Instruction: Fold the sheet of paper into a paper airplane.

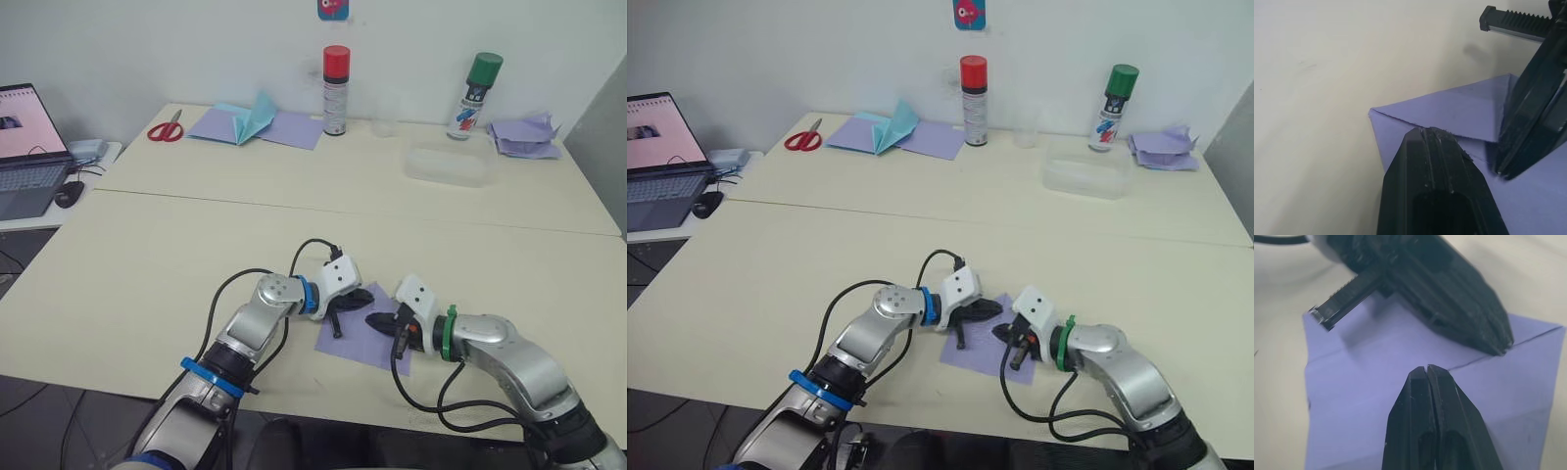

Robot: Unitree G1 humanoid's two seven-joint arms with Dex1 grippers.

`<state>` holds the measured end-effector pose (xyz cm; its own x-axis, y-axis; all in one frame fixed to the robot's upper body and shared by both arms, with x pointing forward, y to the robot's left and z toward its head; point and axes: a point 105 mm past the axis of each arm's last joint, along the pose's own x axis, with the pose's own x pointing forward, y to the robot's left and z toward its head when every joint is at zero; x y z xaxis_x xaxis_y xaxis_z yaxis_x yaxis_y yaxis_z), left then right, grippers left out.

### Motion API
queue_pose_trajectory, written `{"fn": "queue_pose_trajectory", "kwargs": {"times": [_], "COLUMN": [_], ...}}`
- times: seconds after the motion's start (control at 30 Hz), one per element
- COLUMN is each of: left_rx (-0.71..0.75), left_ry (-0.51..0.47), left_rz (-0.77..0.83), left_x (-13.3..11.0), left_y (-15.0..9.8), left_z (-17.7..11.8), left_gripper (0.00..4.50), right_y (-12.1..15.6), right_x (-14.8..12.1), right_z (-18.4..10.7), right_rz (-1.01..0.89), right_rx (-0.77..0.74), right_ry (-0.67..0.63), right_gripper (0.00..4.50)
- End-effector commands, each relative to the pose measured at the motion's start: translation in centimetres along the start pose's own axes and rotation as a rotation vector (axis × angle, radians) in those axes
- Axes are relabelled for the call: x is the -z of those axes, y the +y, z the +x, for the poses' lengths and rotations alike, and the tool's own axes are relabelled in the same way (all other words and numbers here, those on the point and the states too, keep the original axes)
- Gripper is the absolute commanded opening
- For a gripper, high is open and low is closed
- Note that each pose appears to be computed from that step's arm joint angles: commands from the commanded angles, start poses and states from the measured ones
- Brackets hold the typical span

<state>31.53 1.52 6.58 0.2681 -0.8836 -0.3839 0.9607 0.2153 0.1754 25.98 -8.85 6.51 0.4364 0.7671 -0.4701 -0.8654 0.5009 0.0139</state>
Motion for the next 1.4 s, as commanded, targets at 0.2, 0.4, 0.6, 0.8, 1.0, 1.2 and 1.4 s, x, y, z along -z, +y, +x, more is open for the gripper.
{"fn": "queue_pose_trajectory", "kwargs": {"times": [0.2, 0.4, 0.6, 0.8, 1.0, 1.2, 1.4], "left_rx": [0.07, 0.059, 0.053, 0.053, 0.045, 0.047, 0.047], "left_ry": [0.055, 0.06, 0.057, 0.055, 0.054, 0.051, 0.048], "left_rz": [0.047, 0.044, 0.045, 0.047, 0.042, 0.041, 0.04], "left_x": [1.2, 1.6, 1.5, 1.4, 1.4, 1.3, 1.2], "left_y": [-1.5, -1.2, -1.0, -0.9, -0.7, -0.7, -0.8], "left_z": [1.0, 0.6, 0.7, 0.8, 1.0, 1.1, 1.2], "left_gripper": [0.03, 0.03, 0.0, 0.0, 0.0, 0.0, 0.0], "right_y": [0.2, -0.7, -4.1, -4.3, -2.8, -2.6, -2.2], "right_x": [-2.0, -2.5, -0.5, 1.4, 1.8, 2.1, 2.9], "right_z": [-3.6, -7.0, -8.4, -8.5, -7.4, -6.4, -6.8], "right_rz": [0.004, 0.094, 0.191, 0.467, 0.74, 0.881, 0.95], "right_rx": [-0.021, -0.015, 0.165, 0.181, 0.087, 0.069, 0.052], "right_ry": [-0.047, -0.055, 0.007, 0.019, -0.01, -0.009, 0.003], "right_gripper": [0.0, 0.0, 0.42, 2.39, 2.76, 2.76, 2.76]}}
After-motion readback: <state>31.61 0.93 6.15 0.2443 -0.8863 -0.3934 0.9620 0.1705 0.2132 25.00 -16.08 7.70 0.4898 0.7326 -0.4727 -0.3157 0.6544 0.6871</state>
